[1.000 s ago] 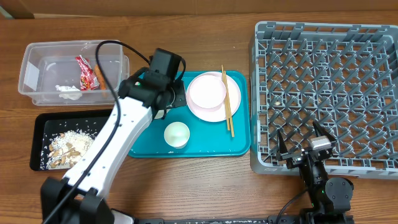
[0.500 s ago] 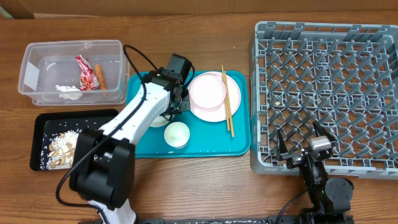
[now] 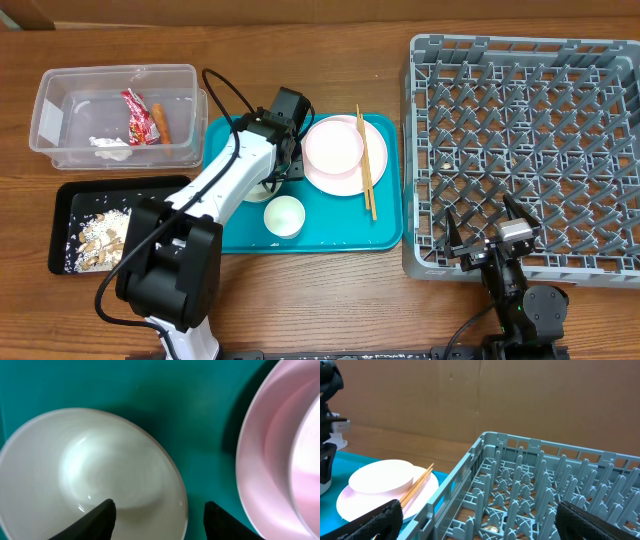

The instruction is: Sort waste into correct bins and load items into the dishwasher

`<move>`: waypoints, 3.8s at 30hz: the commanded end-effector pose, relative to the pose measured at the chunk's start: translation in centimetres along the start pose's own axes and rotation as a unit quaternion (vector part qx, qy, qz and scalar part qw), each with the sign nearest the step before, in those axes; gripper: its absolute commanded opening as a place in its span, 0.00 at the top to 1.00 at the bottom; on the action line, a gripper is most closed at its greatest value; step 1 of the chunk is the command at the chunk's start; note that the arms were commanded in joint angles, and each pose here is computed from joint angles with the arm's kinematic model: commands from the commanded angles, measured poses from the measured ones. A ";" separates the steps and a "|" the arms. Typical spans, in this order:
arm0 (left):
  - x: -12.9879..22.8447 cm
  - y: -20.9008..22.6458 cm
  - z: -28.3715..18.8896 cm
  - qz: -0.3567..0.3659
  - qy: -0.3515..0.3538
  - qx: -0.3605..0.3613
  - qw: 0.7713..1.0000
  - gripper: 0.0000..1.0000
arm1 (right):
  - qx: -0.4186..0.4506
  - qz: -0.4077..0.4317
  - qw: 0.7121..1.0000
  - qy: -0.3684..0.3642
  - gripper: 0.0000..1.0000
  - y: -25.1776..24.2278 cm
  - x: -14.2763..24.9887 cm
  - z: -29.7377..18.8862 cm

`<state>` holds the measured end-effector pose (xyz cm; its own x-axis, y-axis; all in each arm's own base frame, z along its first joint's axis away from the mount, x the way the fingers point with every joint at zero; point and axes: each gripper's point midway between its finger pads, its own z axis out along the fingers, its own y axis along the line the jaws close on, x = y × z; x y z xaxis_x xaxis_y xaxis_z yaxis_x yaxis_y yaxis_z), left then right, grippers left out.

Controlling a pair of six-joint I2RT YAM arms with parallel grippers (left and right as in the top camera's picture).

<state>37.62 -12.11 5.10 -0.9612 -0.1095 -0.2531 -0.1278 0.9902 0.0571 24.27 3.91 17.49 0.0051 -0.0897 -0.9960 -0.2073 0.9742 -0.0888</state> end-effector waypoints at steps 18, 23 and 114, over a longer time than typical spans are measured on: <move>-1.5 -5.3 -11.2 0.029 0.056 0.148 0.987 0.32 | 0.005 0.000 1.000 0.000 0.00 -0.2 0.3 0.0; 0.4 -5.9 -11.6 0.039 0.090 0.156 0.983 0.30 | 0.005 0.000 1.000 0.000 0.00 -0.2 0.3 0.0; -4.2 -4.6 -13.7 0.014 0.013 0.124 0.992 0.96 | -0.032 0.240 0.851 0.466 0.01 1.6 -9.9 -1.1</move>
<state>39.90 -16.18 15.82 -0.9705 -0.1408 -0.1955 -0.1240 0.9876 -0.0960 22.21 6.01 25.24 -0.8942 0.1689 -0.4145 0.0133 0.9357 0.3526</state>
